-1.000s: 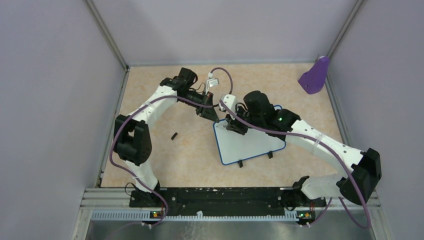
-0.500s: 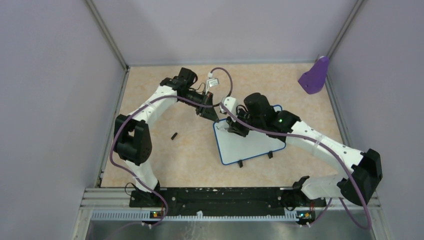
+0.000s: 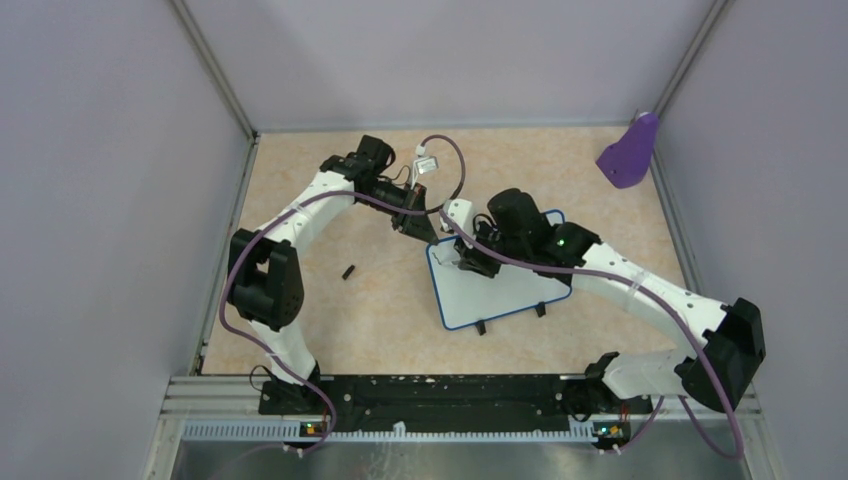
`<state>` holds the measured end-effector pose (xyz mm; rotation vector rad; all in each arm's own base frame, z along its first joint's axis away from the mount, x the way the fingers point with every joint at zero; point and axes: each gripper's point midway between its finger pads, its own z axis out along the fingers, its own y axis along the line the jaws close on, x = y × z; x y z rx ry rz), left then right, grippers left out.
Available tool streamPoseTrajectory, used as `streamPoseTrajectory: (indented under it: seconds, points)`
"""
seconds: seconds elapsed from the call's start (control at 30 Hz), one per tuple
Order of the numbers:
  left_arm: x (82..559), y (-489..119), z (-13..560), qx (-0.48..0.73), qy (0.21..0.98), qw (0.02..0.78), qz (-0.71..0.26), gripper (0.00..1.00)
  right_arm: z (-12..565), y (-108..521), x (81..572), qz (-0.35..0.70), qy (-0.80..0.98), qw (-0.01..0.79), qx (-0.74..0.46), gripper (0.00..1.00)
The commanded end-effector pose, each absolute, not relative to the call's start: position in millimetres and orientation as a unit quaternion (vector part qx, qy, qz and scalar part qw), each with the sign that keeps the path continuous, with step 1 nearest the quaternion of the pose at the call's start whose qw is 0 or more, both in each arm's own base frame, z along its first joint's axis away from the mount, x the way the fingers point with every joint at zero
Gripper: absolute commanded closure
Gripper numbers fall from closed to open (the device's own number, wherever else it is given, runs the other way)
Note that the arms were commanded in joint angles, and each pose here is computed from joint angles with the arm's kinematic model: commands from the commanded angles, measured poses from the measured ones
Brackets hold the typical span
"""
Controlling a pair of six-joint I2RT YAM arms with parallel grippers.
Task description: Write a sentence on the whiteboard
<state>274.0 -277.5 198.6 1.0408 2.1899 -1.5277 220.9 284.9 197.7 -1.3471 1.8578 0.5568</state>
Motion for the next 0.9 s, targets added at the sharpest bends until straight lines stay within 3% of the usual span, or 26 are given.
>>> streamPoseTrajectory:
  seconds: [0.0, 0.87]
  points:
    - [273, -281, 199, 0.365, 0.748, 0.137, -0.537, 1.00, 202, 285, 213, 0.223, 0.717, 0.384, -0.538, 1.00]
    - [273, -282, 200, 0.365, 0.747, 0.137, -0.538, 1.00, 252, 289, 243, 0.207, 0.717, 0.460, -0.481, 1.00]
